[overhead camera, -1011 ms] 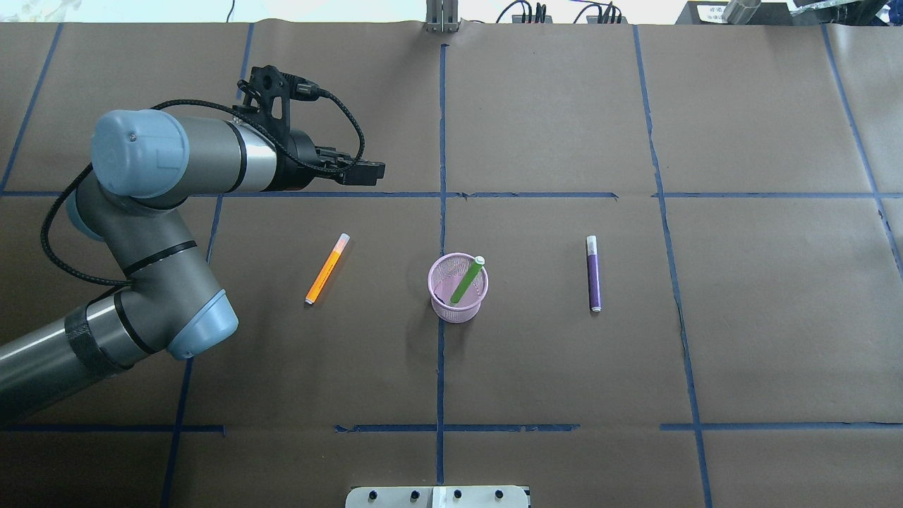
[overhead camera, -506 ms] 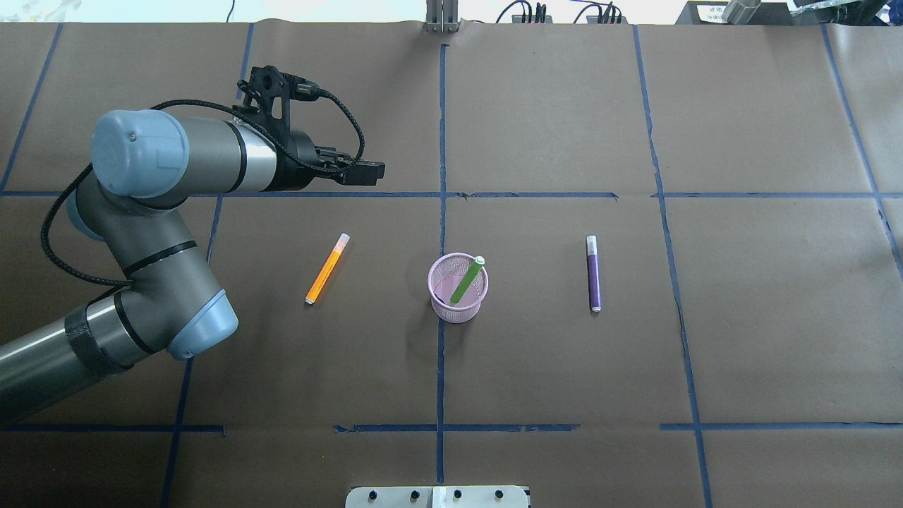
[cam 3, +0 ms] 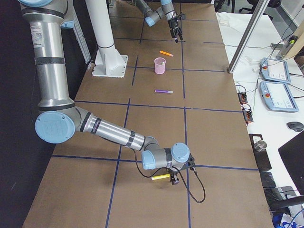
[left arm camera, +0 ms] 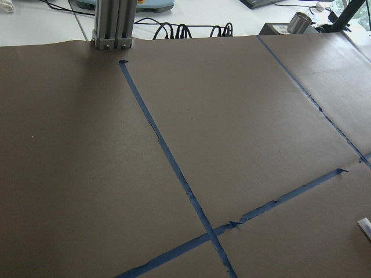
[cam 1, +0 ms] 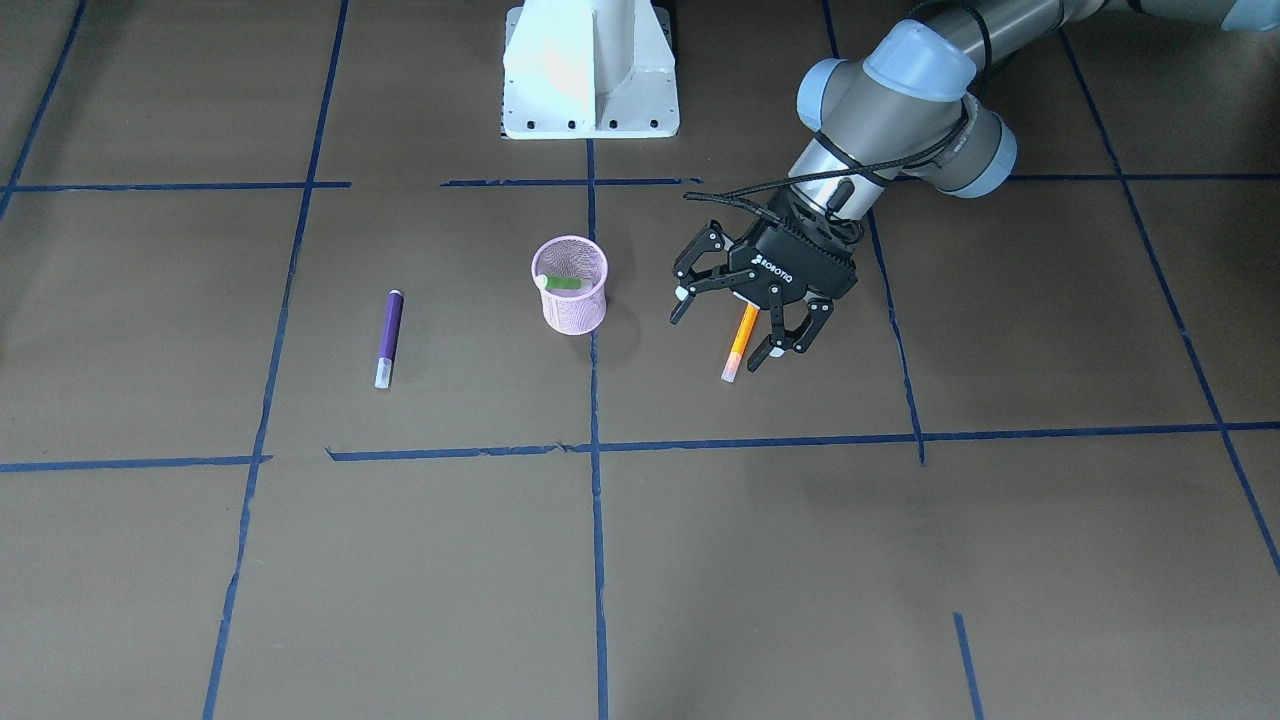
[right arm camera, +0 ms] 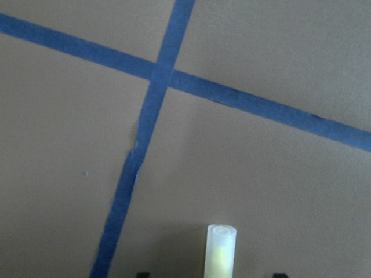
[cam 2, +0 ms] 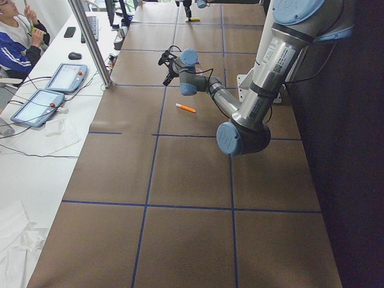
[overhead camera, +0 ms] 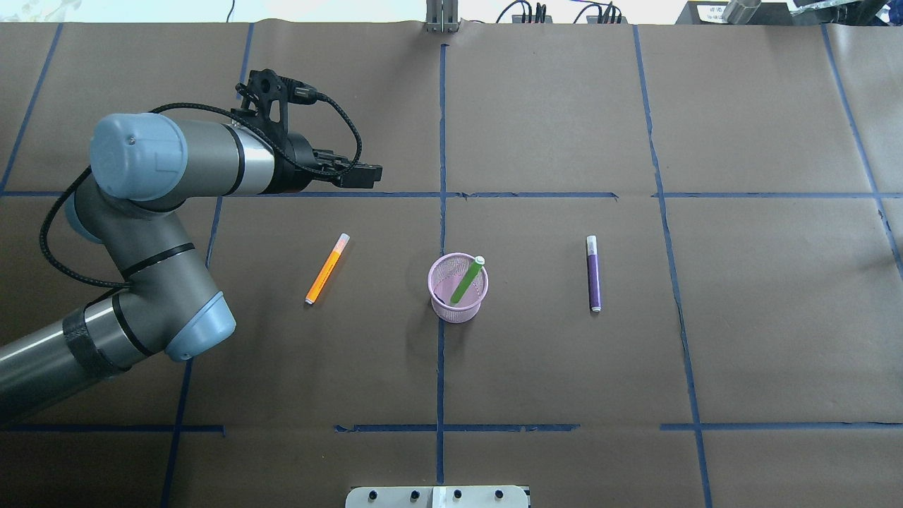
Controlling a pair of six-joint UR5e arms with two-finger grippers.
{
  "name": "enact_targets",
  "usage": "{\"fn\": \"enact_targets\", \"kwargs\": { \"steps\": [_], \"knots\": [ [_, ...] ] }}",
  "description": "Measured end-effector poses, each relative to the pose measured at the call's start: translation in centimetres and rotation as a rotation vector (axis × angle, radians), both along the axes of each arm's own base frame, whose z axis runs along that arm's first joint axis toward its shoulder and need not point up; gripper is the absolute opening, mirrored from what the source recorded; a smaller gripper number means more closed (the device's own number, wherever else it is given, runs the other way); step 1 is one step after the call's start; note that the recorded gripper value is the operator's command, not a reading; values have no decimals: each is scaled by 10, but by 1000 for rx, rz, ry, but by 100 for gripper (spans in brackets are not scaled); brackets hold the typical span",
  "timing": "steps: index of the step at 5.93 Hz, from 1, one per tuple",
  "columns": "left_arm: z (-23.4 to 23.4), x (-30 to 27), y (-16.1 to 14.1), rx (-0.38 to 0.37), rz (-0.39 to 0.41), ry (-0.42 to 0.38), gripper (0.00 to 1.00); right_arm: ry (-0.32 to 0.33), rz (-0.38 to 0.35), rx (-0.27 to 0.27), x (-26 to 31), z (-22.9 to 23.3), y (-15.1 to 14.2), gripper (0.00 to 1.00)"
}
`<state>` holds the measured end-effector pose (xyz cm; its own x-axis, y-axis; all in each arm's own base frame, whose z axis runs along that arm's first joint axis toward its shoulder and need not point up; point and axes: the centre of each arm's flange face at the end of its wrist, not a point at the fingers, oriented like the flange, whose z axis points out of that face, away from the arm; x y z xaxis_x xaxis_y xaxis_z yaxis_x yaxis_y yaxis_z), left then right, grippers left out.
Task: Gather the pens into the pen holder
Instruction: 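Raise the left gripper away from the cup and hold it above the table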
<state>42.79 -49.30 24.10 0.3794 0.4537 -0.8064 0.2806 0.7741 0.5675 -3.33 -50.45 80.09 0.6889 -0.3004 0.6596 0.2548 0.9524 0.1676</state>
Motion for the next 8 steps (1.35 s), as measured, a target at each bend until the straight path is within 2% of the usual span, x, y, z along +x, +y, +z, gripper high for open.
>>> {"fn": "enact_targets", "kwargs": {
  "steps": [2,3,5,6,8],
  "knots": [
    [1,0,0,0,1,0,98,0,-2,0,0,0,1,5],
    [2,1,1,1,1,0,98,0,-3,-1,0,1,2,0],
    [1,1,1,1,1,1,98,-4,-2,4,0,0,4,0],
    [1,1,1,-1,1,-1,98,-28,13,24,3,-16,-4,0],
    [10,4,1,-18,7,-22,98,-97,67,125,12,-77,-25,0]
  ]
}}
